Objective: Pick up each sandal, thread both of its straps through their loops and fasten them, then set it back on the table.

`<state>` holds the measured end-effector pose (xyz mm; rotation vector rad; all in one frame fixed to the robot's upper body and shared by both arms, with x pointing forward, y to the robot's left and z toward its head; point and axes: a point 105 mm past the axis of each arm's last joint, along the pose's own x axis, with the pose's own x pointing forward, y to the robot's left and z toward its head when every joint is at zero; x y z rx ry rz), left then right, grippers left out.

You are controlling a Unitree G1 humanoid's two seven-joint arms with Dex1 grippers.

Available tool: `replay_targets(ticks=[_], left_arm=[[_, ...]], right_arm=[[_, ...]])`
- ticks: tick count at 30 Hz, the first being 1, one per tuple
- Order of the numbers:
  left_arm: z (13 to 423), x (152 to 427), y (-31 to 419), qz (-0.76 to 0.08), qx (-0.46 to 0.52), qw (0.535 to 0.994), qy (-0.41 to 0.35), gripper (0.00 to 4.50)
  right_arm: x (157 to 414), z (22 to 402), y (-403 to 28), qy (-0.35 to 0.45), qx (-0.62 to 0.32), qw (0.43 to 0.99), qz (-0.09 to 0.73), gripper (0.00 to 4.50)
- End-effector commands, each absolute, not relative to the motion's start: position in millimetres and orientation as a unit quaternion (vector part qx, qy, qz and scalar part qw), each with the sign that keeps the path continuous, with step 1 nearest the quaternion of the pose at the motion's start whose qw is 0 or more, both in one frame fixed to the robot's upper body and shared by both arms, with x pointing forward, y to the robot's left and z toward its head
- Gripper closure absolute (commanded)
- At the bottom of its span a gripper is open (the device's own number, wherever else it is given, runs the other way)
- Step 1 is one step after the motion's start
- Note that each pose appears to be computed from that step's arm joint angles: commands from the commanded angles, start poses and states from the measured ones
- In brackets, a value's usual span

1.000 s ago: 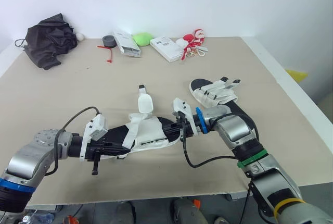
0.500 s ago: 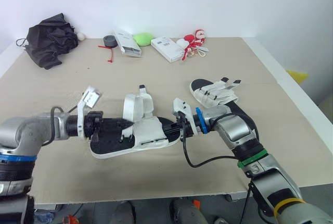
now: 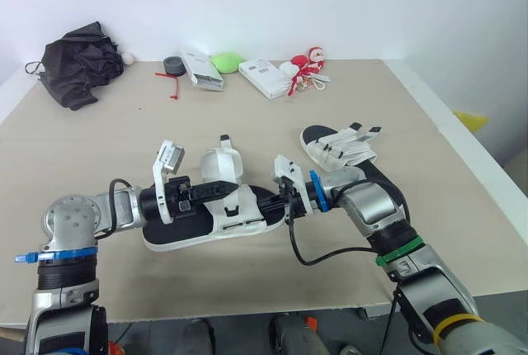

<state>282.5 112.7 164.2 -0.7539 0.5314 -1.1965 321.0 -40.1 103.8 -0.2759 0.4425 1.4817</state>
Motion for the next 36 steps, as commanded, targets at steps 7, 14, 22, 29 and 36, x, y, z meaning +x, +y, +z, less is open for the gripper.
replay_targets(ticks=[7, 14, 22, 29, 36], left_arm=[[156, 265, 110, -0.547, -0.310, 0.740, 0.238, 4.48], [149, 266, 108, -0.535, -0.294, 0.756, 0.237, 4.48], [139, 272, 106, -0.516, -0.260, 0.786, 0.219, 4.48], [144, 250, 108, -0.577, -0.209, 0.770, 0.174, 4.48], [127, 240, 107, -0.618, -0.081, 0.763, 0.170, 4.48]], right_arm=[[316, 67, -52, 0.274, -0.123, 0.707, 0.640, 4.50], [316, 66, -52, 0.274, -0.124, 0.707, 0.640, 4.50], [317, 66, -51, 0.272, -0.124, 0.707, 0.640, 4.50], [317, 66, -52, 0.273, -0.125, 0.707, 0.640, 4.50], [317, 67, -50, 0.272, -0.125, 0.706, 0.642, 4.50]])
